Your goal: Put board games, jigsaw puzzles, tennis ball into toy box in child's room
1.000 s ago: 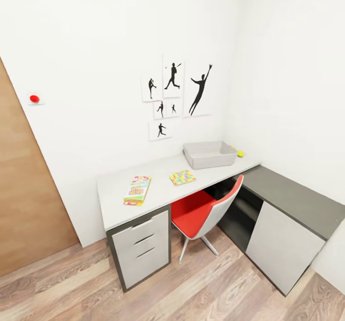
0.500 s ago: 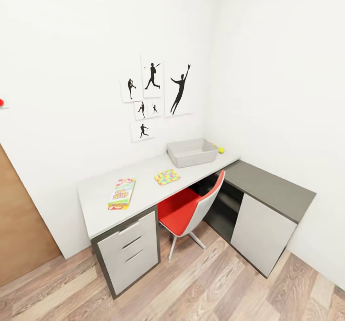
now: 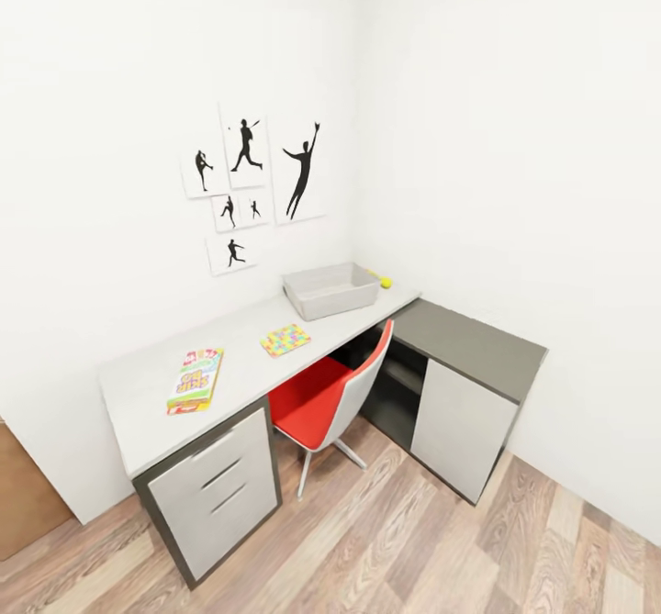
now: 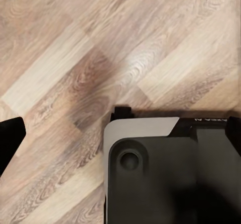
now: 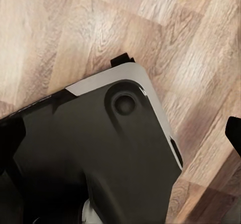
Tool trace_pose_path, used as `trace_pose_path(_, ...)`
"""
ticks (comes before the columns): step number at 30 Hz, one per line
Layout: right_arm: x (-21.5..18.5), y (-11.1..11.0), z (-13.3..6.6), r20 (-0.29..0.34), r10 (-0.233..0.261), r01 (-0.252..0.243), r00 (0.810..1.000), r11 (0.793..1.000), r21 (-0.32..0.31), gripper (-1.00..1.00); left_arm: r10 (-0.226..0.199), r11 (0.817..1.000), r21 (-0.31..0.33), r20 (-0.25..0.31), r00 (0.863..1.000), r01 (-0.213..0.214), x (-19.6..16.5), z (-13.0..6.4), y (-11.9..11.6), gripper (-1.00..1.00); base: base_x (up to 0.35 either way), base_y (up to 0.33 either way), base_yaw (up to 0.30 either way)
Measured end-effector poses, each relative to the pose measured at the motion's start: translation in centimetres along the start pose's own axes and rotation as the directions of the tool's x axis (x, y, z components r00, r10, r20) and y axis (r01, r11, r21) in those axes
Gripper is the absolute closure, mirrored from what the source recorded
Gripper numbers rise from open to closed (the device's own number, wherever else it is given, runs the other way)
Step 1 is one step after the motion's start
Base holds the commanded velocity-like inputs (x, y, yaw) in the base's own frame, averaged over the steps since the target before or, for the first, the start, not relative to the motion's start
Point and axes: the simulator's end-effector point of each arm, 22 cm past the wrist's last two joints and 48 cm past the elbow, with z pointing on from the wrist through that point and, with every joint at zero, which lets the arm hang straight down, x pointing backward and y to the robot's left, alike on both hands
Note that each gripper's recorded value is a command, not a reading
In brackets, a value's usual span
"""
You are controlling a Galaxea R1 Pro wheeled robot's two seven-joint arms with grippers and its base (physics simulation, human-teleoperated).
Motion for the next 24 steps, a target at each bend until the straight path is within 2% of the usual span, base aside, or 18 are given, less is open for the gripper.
trace_pose_path(16,-1.0,0.2,0.0,0.01,0.005,-0.005,1.0,1.0,-0.004,-1.0,-0.004,1.0,0.001,-0.001,1.0,0.004,-0.1,0.1,0.0,-1.0,0.0,0.0,-0.273)
trace_pose_path(19,-4.8,1.2,-0.4,0.046,0.027,-0.025,0.999,0.999,-0.025,-1.0,-0.006,1.0,0.003,0.038,0.999,0.006,-3.0,-0.2,-0.1,-1.0,0.0,0.0,-0.273)
trace_pose_path(20,-7.0,2.1,-0.8,0.049,0.042,-0.04,0.998,0.998,-0.045,-1.0,-0.007,1.0,0.01,0.056,0.998,0.006,-5.5,-0.6,-0.4,-1.0,0.0,0.0,-0.273)
trace_pose_path(23,-9.9,3.2,-1.6,0.019,0.066,-0.065,0.998,0.995,-0.075,-1.0,-0.009,1.0,0.026,0.052,0.999,0.007,-9.2,-1.5,-0.9,-1.0,0.0,0.0,-0.273)
trace_pose_path(24,-11.6,3.6,-2.3,-0.002,0.082,-0.082,0.997,0.992,-0.091,-1.0,-0.01,0.999,0.044,0.04,0.999,0.008,-11.4,-2.3,-1.3,-1.0,0.0,0.0,-0.273)
